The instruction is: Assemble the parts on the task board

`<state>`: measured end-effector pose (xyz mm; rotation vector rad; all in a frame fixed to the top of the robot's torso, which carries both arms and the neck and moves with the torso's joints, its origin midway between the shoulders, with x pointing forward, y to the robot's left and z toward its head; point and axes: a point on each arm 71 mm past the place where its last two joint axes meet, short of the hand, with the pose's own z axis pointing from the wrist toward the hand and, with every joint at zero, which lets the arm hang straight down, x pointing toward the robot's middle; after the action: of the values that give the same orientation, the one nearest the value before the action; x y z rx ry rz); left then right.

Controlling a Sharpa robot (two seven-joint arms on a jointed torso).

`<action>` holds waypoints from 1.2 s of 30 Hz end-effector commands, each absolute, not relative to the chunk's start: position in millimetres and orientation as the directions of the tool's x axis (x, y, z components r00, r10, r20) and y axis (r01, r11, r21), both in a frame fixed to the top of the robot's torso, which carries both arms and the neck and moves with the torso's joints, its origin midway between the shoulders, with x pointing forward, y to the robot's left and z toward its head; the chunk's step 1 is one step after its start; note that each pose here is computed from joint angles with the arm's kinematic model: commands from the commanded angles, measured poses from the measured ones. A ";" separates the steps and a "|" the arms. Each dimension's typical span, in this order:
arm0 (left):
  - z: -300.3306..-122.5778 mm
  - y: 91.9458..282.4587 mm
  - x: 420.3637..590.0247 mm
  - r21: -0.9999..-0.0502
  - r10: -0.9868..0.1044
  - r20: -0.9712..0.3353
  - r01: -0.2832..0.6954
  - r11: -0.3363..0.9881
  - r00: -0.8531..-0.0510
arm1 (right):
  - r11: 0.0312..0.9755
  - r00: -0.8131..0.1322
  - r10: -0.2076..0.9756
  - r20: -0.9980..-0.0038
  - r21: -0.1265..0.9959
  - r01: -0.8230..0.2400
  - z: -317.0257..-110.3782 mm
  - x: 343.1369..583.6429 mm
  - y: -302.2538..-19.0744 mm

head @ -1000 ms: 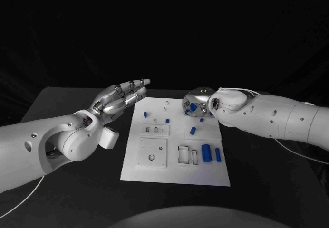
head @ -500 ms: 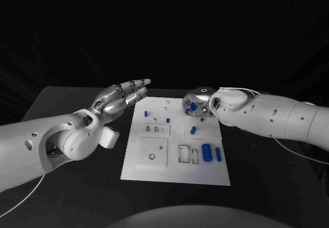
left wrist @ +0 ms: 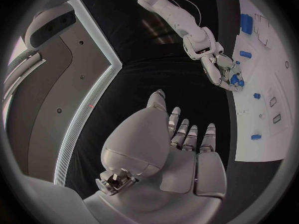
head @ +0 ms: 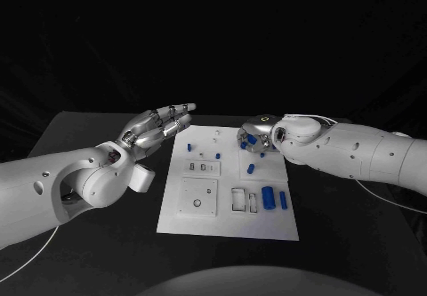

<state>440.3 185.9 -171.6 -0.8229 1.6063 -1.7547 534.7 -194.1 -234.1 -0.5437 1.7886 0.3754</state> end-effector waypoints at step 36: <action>-173.0 186.8 438.8 -0.998 -0.781 0.041 0.005 -0.057 -0.624 | 0.848 -0.219 -0.131 -0.967 0.005 -0.529 -204.9 551.6 -175.4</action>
<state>439.9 188.4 -173.7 -0.8381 1.6309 -1.7355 550.6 -174.5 -202.3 -0.5208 1.7319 0.4010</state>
